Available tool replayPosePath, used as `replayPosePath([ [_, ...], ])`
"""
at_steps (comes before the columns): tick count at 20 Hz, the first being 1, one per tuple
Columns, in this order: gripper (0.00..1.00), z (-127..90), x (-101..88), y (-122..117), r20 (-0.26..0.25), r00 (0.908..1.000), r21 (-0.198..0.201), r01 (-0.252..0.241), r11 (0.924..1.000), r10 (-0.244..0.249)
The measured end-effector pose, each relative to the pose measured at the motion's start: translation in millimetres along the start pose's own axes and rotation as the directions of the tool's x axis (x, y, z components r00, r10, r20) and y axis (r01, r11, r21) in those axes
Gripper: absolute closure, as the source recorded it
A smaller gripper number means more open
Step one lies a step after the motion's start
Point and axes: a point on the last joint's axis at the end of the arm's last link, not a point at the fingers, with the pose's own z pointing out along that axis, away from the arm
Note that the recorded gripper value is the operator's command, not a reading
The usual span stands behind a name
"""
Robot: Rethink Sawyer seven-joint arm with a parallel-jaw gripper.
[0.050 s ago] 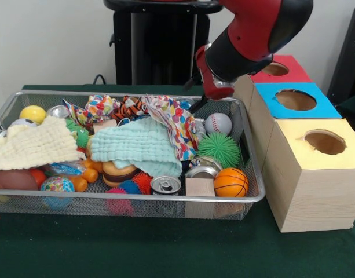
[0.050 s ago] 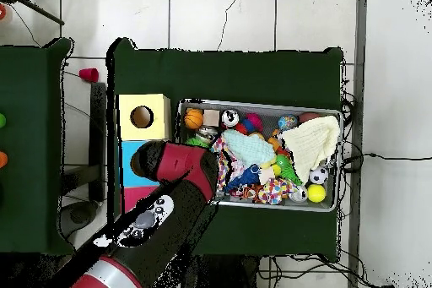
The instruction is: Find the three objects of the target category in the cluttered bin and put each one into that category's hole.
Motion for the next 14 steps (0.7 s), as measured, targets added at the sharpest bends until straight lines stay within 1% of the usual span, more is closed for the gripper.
replayPosePath([
  [7, 0.00, -25.7, -7.3, -0.5, -0.009, 0.9999, -0.042, -0.013, 0.9990, 0.013],
  [14, 0.00, -24.5, -6.5, -1.1, -0.021, 0.9997, -0.033, -0.014, 0.9994, 0.013],
])
